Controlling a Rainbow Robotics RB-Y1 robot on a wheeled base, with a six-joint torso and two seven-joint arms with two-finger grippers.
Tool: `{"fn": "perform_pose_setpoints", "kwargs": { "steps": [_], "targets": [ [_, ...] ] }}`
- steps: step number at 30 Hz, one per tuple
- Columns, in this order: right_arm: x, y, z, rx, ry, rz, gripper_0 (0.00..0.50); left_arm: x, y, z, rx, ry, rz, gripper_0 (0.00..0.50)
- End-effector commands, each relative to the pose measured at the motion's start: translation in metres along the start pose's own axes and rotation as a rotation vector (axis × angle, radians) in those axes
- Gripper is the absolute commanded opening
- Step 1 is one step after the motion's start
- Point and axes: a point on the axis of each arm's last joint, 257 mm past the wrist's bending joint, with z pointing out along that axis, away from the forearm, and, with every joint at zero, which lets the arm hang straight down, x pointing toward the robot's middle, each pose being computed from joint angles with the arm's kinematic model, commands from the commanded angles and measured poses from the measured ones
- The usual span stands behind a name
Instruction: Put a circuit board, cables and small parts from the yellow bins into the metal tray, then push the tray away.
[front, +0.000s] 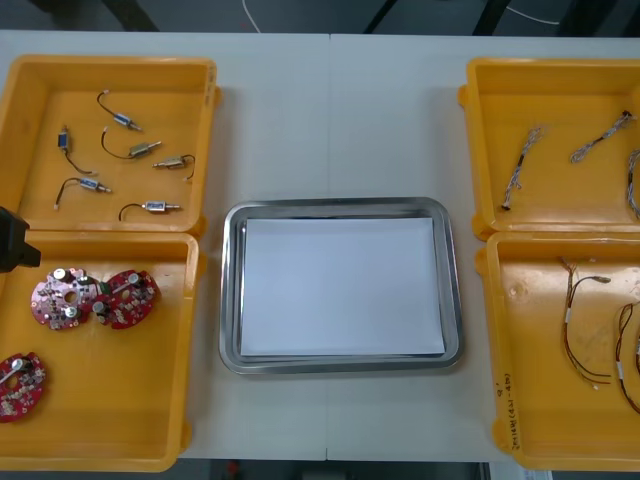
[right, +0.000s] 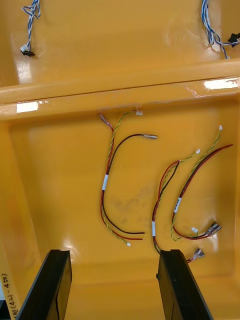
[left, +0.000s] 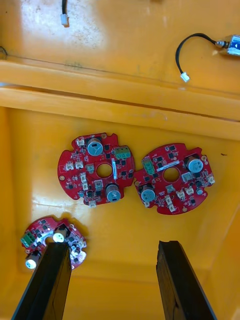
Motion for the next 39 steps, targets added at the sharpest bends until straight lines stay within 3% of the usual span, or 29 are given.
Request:
{"fn": "perform_pose_setpoints", "kwargs": {
  "steps": [1, 7, 11, 15, 24, 30, 35, 39],
  "targets": [
    [-0.009, -0.007, -0.012, 0.037, -0.039, -0.025, 0.5, -0.007, 0.002, -0.009, 0.008, -0.021, -0.034, 0.5],
    [-0.001, -0.021, -0.01, 0.073, -0.025, -0.013, 0.5, -0.005, 0.016, -0.011, 0.0, -0.03, -0.104, 0.5],
    [0.012, -0.036, -0.008, 0.112, 0.006, -0.009, 0.5, 0.0, 0.027, -0.011, -0.002, -0.029, -0.162, 0.5],
    [0.029, -0.051, -0.006, 0.142, 0.051, -0.006, 0.5, 0.005, 0.028, -0.011, 0.013, -0.031, -0.281, 0.5],
    [0.026, -0.065, -0.002, 0.127, 0.051, 0.001, 0.5, 0.019, 0.04, -0.008, 0.019, -0.052, -0.535, 0.5],
    [0.018, -0.074, -0.004, 0.125, 0.043, -0.021, 0.5, 0.031, 0.054, 0.005, -0.002, -0.059, -0.615, 0.5],
    [0.012, -0.081, -0.007, 0.084, 0.038, -0.046, 0.5, 0.035, 0.051, 0.017, 0.021, -0.067, -0.707, 0.5],
    [0.009, -0.098, -0.013, 0.097, 0.045, -0.053, 0.5, 0.047, 0.052, 0.028, 0.015, -0.051, -0.735, 0.5]
  ]
}}
